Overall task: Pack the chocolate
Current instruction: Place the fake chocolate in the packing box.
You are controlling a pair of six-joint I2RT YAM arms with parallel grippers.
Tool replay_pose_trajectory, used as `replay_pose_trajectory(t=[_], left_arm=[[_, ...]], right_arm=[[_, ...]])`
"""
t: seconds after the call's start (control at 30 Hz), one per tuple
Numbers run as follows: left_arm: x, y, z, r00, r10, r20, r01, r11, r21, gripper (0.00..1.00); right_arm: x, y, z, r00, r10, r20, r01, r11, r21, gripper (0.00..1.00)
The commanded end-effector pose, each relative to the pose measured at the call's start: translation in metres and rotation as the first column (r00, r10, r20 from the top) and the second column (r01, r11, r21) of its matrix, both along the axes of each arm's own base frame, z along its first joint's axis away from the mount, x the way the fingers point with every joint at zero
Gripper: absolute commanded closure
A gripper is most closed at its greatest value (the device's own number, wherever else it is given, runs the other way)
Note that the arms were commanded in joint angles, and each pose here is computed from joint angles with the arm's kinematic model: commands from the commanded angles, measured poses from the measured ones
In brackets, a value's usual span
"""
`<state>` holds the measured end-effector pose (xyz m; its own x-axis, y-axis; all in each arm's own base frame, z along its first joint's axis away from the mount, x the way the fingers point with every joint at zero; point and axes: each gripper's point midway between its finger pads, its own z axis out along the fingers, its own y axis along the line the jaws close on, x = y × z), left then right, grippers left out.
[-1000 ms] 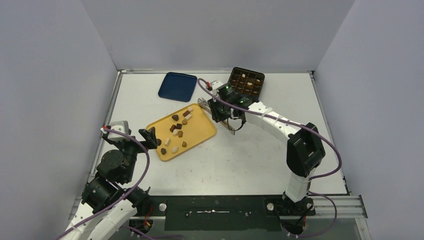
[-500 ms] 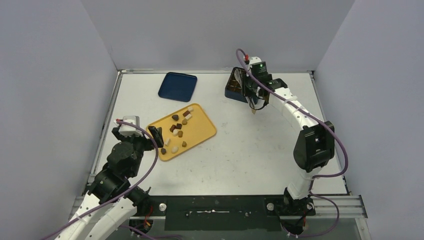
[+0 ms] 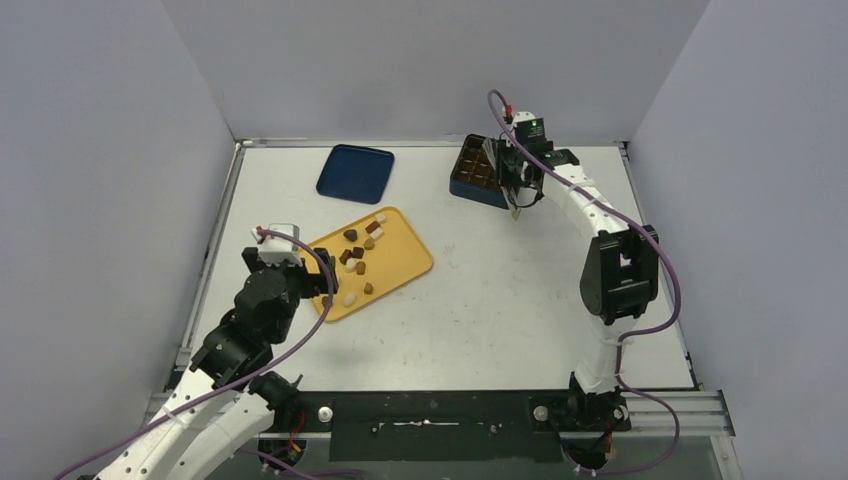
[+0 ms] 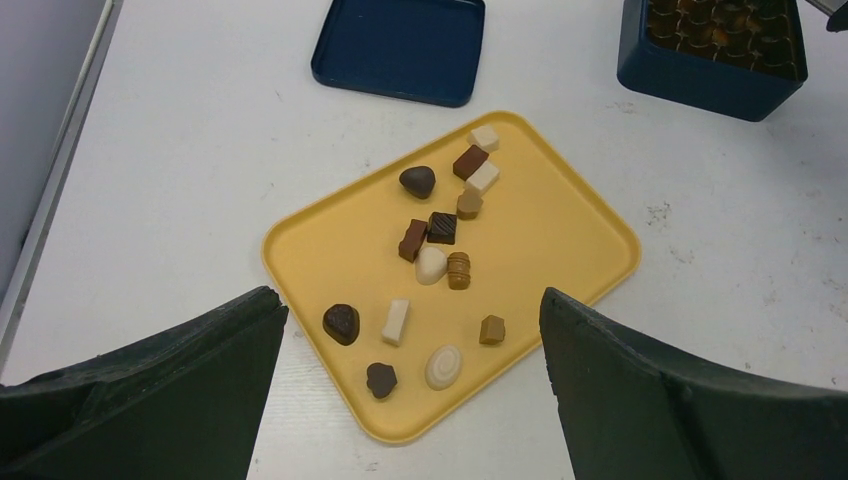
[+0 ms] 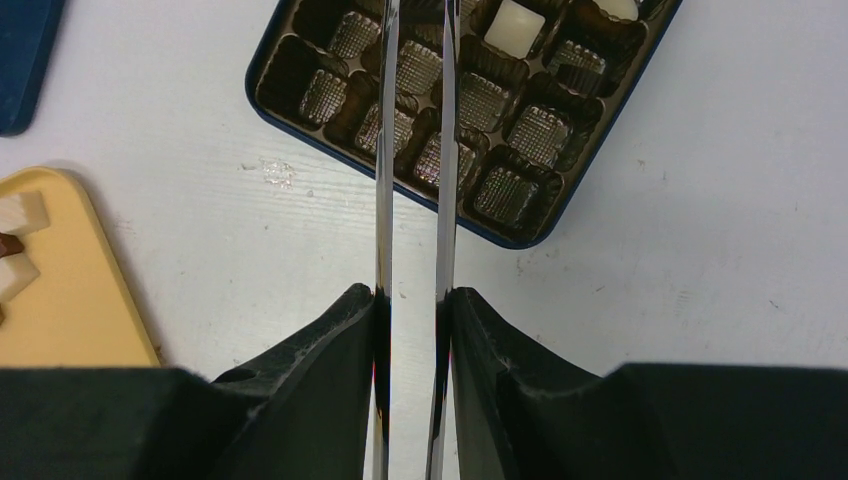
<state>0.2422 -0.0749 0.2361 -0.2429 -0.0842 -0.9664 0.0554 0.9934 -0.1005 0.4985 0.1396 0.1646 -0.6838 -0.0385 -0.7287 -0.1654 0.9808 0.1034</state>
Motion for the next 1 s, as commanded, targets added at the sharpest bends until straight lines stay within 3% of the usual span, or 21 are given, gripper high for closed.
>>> replay_pose_trajectory(t=[0.0, 0.3, 0.97], left_arm=[[0.004, -0.003, 0.02, 0.998, -0.008, 0.065, 0.011, 0.999, -0.04, 0.03], [0.002, -0.002, 0.022, 0.997, -0.011, 0.074, 0.014, 0.999, -0.047, 0.03], [-0.001, -0.002, 0.026, 0.996, -0.024, 0.089, 0.029, 0.998, -0.058, 0.03]], right_arm=[[0.019, 0.004, 0.019, 0.998, 0.012, 0.059, -0.015, 0.998, 0.054, 0.71], [0.033, 0.005, 0.002, 0.999, 0.017, 0.035, -0.02, 0.995, 0.1, 0.7], [0.06, -0.003, -0.032, 1.0, -0.013, -0.002, 0.013, 0.999, 0.041, 0.65]])
